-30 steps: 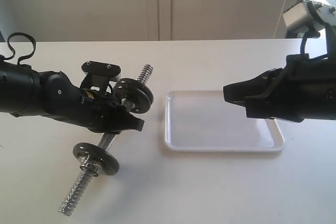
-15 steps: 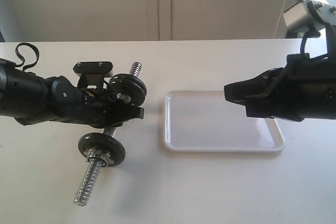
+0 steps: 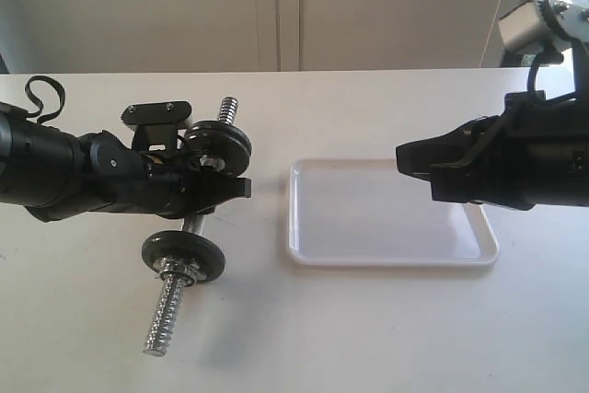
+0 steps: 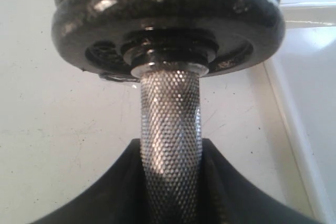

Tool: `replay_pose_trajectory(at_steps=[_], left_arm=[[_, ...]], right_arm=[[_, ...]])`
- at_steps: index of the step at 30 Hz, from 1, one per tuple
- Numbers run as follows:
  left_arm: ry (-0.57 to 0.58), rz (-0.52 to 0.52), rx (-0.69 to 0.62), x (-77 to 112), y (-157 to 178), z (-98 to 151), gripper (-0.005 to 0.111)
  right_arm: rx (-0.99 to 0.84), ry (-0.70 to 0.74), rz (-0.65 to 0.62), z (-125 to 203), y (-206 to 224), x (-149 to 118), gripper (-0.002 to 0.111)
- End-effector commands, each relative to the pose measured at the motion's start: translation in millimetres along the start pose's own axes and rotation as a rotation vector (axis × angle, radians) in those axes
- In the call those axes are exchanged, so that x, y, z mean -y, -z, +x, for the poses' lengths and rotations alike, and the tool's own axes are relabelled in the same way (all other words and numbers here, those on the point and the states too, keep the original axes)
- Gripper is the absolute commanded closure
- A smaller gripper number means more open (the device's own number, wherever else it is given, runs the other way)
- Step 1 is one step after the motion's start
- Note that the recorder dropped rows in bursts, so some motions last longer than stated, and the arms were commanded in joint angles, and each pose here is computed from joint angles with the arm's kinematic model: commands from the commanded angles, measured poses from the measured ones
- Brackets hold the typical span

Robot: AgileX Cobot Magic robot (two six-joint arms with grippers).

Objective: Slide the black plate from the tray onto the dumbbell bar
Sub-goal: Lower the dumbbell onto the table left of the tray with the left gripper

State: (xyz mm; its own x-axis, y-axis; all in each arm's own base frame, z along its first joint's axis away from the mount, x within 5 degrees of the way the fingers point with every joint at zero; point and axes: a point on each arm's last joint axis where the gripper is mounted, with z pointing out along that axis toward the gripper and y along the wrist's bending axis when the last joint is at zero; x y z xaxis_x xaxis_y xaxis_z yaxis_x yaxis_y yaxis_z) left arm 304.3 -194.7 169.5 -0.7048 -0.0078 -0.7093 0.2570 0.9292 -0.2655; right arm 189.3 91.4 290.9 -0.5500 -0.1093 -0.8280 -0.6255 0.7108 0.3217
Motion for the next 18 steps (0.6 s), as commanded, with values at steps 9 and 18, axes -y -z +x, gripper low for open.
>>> replay_pose_trajectory(at_steps=[9,18], left_arm=[[0.072,-0.045,0.308,1.1,19,-44,0.107],[0.069,-0.055,0.258,-1.2,7,-34,0.107]], right_arm=[[-0.001,-0.01,0.013,4,1,2,0.108],[0.0,-0.012,0.014,4,1,2,0.108]])
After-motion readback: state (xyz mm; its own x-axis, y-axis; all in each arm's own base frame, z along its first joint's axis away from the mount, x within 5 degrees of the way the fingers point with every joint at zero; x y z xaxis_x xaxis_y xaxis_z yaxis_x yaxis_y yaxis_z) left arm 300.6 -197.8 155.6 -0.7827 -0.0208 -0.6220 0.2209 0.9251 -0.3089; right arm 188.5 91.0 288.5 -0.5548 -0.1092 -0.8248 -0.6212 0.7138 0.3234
